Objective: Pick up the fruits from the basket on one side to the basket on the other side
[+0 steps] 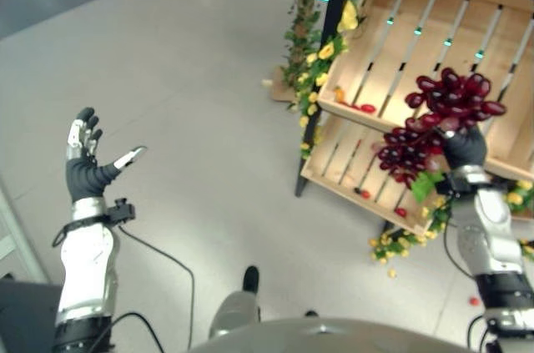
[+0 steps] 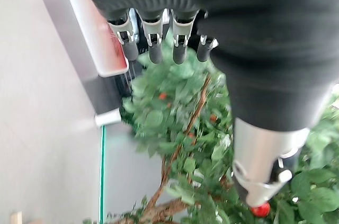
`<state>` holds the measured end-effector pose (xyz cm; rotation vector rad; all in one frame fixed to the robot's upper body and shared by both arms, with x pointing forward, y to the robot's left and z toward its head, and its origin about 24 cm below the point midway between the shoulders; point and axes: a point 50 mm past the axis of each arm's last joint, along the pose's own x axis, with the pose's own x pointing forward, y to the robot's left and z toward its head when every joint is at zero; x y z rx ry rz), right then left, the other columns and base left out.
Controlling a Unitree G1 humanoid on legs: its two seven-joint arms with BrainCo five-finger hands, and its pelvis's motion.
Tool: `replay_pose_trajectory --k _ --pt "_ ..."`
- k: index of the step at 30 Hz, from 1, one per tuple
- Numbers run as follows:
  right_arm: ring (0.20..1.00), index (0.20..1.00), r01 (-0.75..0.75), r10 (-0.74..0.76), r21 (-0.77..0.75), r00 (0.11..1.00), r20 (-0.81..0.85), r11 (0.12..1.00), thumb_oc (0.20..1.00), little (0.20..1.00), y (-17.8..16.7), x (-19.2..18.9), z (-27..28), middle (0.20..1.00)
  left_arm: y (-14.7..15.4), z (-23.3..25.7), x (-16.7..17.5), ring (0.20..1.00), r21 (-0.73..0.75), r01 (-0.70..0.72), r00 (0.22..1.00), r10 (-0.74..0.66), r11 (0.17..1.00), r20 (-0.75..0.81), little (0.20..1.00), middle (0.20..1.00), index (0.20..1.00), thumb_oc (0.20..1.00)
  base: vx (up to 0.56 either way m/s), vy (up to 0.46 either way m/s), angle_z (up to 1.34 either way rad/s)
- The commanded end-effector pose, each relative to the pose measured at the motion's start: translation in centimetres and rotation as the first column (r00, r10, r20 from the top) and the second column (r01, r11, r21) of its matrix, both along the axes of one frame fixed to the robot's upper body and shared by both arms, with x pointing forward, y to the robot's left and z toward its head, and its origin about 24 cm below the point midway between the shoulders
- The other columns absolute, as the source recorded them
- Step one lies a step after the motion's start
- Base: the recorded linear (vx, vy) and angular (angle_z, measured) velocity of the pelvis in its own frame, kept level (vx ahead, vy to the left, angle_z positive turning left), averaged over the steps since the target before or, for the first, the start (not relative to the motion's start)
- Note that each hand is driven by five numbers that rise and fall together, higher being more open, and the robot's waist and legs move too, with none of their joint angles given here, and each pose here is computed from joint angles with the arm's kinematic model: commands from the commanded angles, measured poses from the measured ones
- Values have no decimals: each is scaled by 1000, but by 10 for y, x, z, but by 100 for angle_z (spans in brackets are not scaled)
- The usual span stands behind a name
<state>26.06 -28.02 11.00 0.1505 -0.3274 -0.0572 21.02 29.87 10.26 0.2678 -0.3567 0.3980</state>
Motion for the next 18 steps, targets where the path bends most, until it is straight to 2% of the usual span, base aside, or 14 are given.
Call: replay_pose_trajectory --k 1,8,13,18 --pt "200 200 12 -2 -48 980 198 999 200 200 3 10 44 200 2 25 -1 1000 65 28 994 -35 997 105 1000 1000 1000 1000 110 133 -27" --pt "200 200 11 1 -50 973 229 999 200 200 8 11 49 200 -4 26 4 1000 91 59 994 -67 994 89 1000 1000 1000 1000 55 90 -18" --pt "200 200 8 5 -55 973 229 998 200 200 11 13 50 200 -6 26 0 1000 85 75 992 -83 994 90 1000 1000 1000 1000 8 7 -64" --pt "200 200 52 -38 -54 972 232 997 200 200 7 12 50 200 -9 19 1 1000 62 86 994 -90 994 64 1000 1000 1000 1000 70 -11 13"
